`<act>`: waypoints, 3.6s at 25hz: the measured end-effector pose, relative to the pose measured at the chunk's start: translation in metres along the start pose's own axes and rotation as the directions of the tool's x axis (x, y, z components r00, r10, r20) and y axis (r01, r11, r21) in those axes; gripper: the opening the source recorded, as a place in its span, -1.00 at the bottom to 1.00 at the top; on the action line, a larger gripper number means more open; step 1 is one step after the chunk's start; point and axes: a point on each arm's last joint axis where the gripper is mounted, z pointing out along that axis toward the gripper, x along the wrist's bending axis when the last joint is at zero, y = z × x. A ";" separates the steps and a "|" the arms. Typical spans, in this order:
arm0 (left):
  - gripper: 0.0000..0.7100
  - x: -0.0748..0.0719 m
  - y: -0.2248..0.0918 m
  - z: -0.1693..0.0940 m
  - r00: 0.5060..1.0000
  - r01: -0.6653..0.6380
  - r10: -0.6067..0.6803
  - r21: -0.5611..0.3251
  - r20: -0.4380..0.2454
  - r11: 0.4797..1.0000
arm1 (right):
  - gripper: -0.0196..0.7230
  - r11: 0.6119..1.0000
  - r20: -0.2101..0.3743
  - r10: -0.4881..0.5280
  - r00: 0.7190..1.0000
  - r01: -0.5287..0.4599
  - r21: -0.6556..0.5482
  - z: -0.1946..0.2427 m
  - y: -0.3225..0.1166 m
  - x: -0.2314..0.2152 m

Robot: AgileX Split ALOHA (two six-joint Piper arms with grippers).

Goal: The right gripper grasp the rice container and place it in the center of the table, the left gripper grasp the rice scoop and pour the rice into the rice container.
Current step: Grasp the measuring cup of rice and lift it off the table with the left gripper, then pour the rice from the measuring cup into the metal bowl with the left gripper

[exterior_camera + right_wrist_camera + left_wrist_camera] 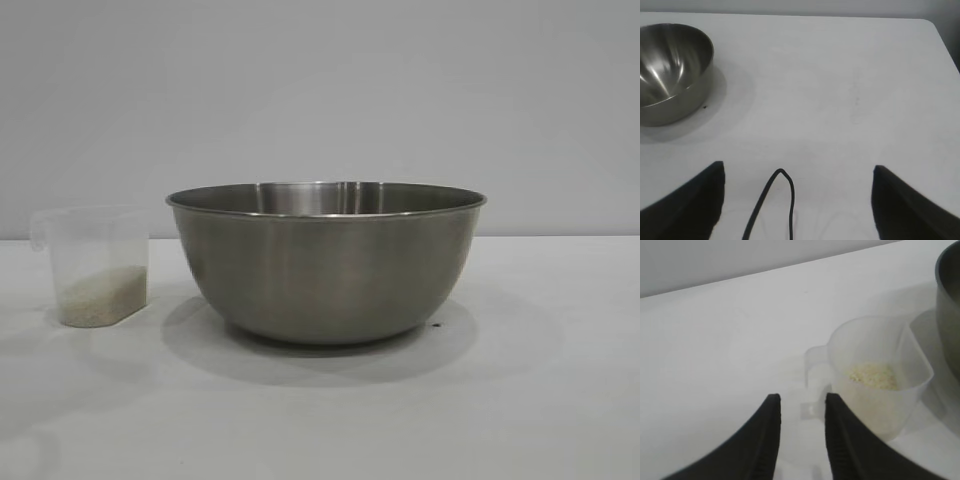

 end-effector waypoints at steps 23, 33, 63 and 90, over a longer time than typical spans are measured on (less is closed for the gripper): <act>-0.35 -0.003 -0.009 0.040 0.999 -0.034 0.034 0.028 -0.005 0.999 | 0.56 1.000 0.000 0.000 1.000 0.000 0.000 0.000 0.000 0.000; -0.35 -0.003 -0.011 0.058 0.999 -0.033 0.034 0.021 -0.020 0.999 | 0.56 1.000 0.000 0.000 1.000 0.000 0.000 0.000 0.000 0.000; -1.00 -0.004 0.057 0.045 0.989 -0.149 0.149 -0.231 -0.016 0.962 | 0.56 1.000 0.000 0.000 1.000 0.000 0.000 0.000 0.000 0.000; -1.00 -0.050 0.166 0.064 0.547 -0.638 0.834 -0.681 -0.073 0.359 | 0.56 1.000 0.000 0.000 1.000 0.000 0.000 0.000 0.000 0.000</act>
